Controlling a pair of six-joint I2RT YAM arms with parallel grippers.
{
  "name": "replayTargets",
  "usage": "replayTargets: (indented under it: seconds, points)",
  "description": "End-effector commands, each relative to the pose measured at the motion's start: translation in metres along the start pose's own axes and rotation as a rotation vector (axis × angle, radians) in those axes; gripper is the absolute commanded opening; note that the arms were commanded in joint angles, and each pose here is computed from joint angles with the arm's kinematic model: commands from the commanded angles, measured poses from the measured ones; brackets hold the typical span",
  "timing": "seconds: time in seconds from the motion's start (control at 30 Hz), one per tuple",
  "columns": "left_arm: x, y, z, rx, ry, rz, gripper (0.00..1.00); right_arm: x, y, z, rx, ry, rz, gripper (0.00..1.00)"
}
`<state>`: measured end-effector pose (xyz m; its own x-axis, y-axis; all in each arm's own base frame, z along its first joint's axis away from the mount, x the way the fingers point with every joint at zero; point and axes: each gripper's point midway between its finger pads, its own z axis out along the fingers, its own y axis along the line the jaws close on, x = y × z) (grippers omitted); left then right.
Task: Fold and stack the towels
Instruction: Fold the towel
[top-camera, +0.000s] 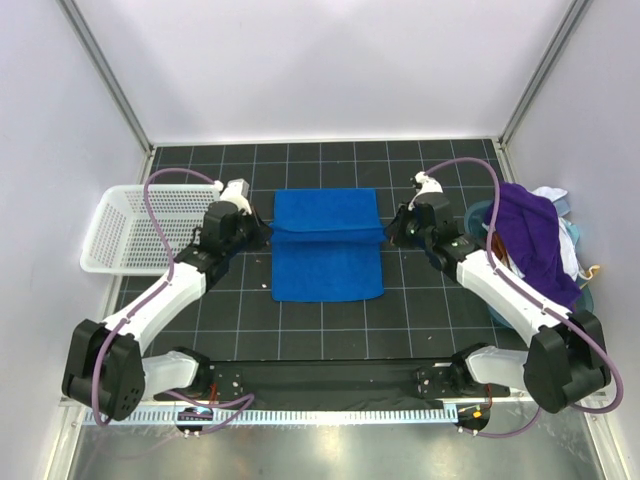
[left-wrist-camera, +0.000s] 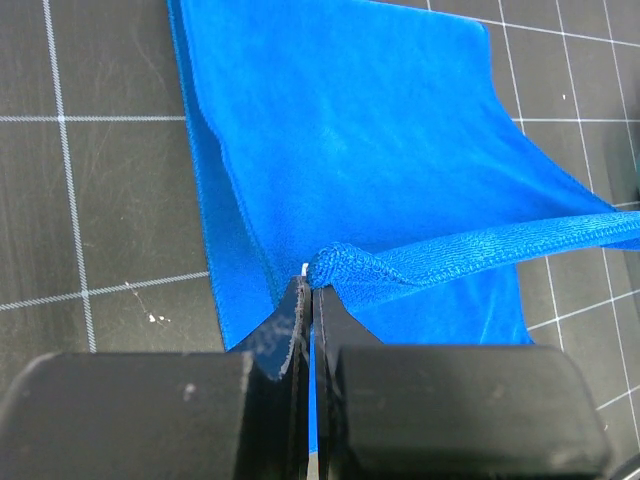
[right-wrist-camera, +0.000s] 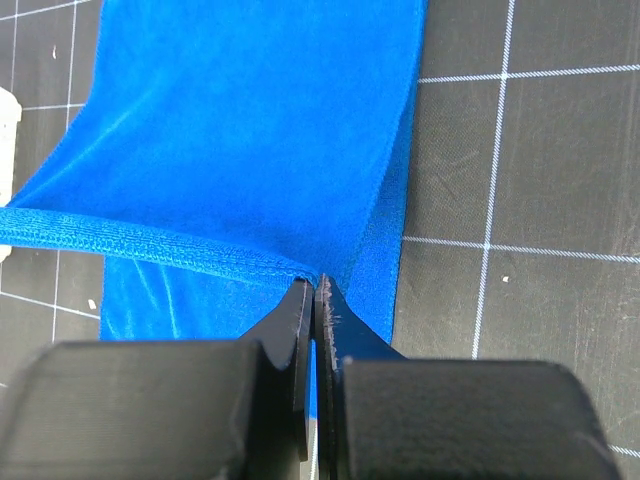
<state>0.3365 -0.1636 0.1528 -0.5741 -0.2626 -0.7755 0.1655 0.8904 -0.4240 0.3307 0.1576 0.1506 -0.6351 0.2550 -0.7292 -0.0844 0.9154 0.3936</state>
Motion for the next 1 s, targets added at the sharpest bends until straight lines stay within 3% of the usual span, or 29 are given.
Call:
replayTargets:
  seconds: [0.0, 0.53, 0.97]
  points:
    - [-0.014, -0.007, -0.005, 0.009, -0.034, 0.0, 0.0, -0.012, 0.003, -0.007, 0.0, -0.043, -0.004, 0.01]
    - [0.027, 0.01, 0.002, -0.038, 0.059, -0.023, 0.0, 0.025, -0.012, 0.004, 0.018, 0.028, 0.007, 0.01]
    - [0.076, 0.025, 0.007, -0.066, 0.168, -0.04, 0.0, 0.085, -0.024, 0.021, 0.005, 0.16, 0.004, 0.01]
